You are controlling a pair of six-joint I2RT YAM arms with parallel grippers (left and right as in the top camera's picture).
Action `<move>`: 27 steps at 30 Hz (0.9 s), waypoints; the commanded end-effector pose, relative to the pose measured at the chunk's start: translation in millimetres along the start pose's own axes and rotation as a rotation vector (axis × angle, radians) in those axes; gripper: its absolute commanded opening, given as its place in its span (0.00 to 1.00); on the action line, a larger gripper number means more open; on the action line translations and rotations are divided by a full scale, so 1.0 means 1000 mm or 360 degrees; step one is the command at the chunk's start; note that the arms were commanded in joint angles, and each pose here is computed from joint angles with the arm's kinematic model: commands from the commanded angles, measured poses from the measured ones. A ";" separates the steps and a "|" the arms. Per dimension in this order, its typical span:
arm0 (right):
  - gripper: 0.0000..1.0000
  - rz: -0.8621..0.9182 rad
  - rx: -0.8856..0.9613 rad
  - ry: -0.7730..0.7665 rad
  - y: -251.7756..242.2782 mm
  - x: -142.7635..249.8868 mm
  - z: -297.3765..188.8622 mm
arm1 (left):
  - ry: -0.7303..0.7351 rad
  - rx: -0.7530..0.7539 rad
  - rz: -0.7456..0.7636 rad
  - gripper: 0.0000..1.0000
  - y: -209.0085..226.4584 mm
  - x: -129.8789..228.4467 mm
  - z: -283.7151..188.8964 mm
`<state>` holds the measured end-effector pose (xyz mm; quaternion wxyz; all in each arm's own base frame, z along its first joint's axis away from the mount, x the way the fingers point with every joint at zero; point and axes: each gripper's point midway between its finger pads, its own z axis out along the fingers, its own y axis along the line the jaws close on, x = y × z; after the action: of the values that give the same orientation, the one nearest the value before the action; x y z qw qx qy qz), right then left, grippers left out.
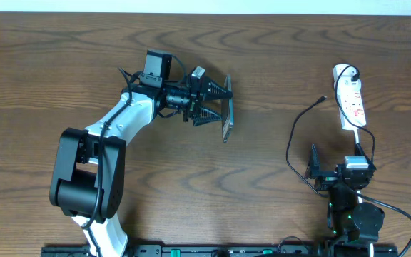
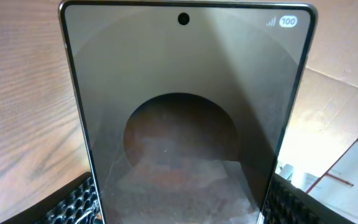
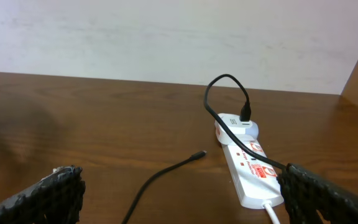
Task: Plug charger to phone and switch on socket
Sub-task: 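Reach the right gripper to the phone and grasp its side edge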
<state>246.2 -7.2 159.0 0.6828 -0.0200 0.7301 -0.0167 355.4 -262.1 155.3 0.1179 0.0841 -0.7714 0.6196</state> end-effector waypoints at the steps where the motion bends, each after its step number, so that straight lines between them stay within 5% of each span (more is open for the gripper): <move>1: 0.99 -0.0004 -0.0019 -0.0001 0.003 0.000 0.000 | 0.0029 0.0051 0.0162 0.57 -0.016 0.008 -0.004; 18: 0.99 -0.0024 -0.0115 -0.0042 0.013 -0.006 -0.001 | 0.0028 0.0052 0.0187 0.57 -0.017 0.008 -0.004; 27: 0.99 0.0977 -0.0681 0.0144 0.072 -0.008 -0.016 | 0.0029 0.0052 0.0186 0.57 -0.017 0.008 -0.004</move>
<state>240.8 36.4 164.6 0.6664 0.0091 0.7220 0.1861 357.3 -262.5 156.9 0.0971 0.0611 -0.7725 0.6246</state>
